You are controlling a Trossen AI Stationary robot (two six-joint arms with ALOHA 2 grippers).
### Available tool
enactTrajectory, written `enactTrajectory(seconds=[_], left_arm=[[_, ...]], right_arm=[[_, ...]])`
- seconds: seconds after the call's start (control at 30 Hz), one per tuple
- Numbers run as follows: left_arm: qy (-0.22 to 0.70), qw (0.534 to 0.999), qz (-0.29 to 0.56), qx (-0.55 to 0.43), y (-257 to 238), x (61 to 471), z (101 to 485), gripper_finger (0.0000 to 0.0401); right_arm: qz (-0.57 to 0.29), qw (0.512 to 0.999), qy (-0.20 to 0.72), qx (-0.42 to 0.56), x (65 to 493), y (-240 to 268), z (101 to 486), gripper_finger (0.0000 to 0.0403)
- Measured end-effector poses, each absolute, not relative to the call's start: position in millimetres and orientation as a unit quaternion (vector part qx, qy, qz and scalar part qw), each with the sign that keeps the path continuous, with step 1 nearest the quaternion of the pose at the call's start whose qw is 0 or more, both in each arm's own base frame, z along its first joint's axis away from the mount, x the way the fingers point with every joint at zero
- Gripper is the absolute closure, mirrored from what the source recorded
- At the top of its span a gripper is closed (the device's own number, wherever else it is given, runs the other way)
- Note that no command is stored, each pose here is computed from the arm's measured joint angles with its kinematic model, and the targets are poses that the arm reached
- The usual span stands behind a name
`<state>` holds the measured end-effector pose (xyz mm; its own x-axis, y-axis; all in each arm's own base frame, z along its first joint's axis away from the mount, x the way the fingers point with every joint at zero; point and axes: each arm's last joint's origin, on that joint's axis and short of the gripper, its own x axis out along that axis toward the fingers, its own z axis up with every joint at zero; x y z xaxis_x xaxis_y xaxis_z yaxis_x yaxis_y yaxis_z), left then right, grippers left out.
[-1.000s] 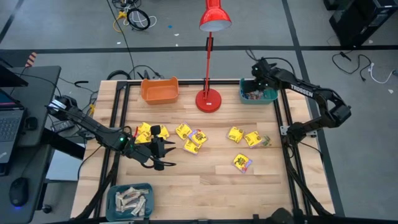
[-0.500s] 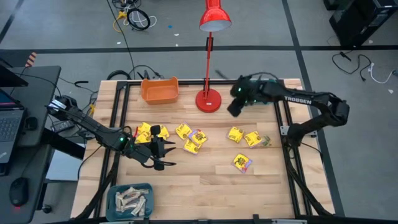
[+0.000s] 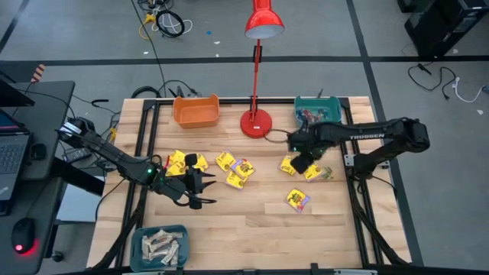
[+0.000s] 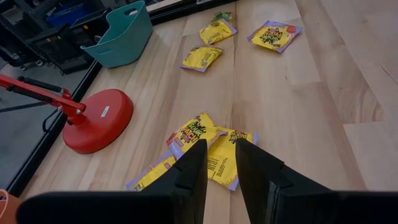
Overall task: Sort candy
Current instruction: Put the small green candy into the green bin
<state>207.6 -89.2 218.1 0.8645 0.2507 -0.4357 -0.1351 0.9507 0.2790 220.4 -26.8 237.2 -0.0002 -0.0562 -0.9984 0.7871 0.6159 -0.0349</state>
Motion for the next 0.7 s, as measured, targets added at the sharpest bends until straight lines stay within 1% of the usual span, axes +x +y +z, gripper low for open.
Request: enactTrajectory(seconds=[0.07, 0.17, 0.33, 0.4, 0.7], left_arm=[[0.240, 0.958, 0.101, 0.120, -89.2, 207.6, 218.2, 0.0313], [0.240, 0.958, 0.101, 0.120, -89.2, 207.6, 218.2, 0.0313], [0.250, 0.955, 0.101, 0.127, -88.6, 206.5, 216.4, 0.0313], [0.257, 0.952, 0.101, 0.131, -88.2, 205.7, 215.1, 0.0313], [0.262, 0.949, 0.097, 0.146, -88.0, 205.3, 214.3, 0.0313]], right_arm=[[-0.362, 0.604, 0.643, 0.302, 212.4, -19.3, 237.5, 0.0295], [-0.404, 0.572, 0.642, 0.312, 206.9, -9.7, 238.2, 0.0295], [-0.418, 0.567, 0.638, 0.313, 205.1, 8.4, 236.3, 0.0295], [-0.426, 0.558, 0.638, 0.318, 202.4, 15.1, 231.2, 0.0293], [-0.475, 0.524, 0.623, 0.334, 187.8, 40.2, 205.8, 0.0264]])
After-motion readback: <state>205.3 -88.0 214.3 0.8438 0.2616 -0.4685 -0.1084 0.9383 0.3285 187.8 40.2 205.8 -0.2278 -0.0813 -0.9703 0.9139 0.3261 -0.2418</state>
